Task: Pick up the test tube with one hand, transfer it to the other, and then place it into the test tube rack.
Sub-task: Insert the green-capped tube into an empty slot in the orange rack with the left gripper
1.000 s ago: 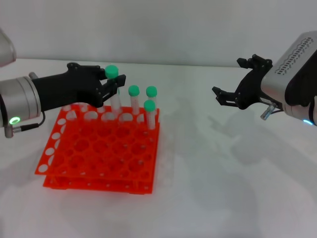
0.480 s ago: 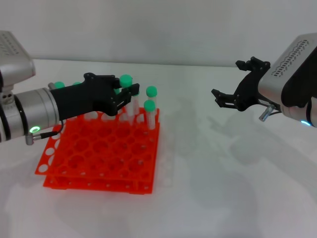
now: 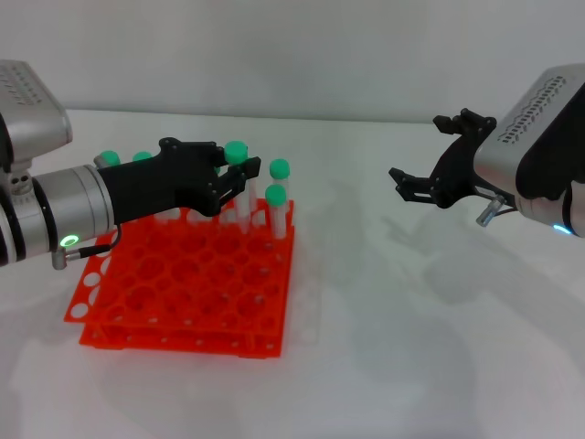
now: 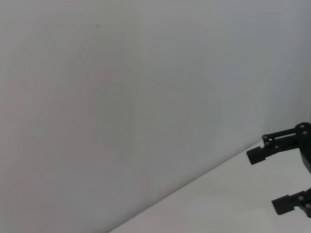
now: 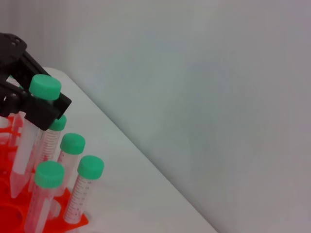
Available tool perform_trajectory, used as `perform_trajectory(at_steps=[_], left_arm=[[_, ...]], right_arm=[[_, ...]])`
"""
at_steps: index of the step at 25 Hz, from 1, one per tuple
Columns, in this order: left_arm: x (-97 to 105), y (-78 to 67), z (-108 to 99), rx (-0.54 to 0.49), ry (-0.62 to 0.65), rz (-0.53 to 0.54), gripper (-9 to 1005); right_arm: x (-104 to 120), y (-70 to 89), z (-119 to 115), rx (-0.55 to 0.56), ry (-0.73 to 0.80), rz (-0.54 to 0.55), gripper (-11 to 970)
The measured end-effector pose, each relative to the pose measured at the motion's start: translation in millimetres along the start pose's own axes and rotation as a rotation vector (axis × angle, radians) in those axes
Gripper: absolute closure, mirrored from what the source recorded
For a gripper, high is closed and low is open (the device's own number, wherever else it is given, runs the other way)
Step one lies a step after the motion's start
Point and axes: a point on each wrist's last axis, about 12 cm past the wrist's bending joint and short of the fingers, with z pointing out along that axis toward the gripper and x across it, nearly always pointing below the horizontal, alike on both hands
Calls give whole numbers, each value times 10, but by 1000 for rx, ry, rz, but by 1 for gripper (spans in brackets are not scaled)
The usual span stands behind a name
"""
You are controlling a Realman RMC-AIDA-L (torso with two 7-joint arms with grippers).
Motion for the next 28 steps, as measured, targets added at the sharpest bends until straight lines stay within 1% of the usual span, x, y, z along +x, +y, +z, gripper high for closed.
perform_trajectory(at_steps=[9, 18, 28], left_arm=[[14, 20, 15, -23, 9, 2, 736], [40, 0, 100, 0, 24, -13, 731], [98, -7, 81, -5, 30, -33, 726]], right_arm=[[19, -3, 13, -1, 7, 0, 85], [16, -4, 18, -2, 8, -1, 84], [34, -8, 20, -1, 13, 2, 84]])
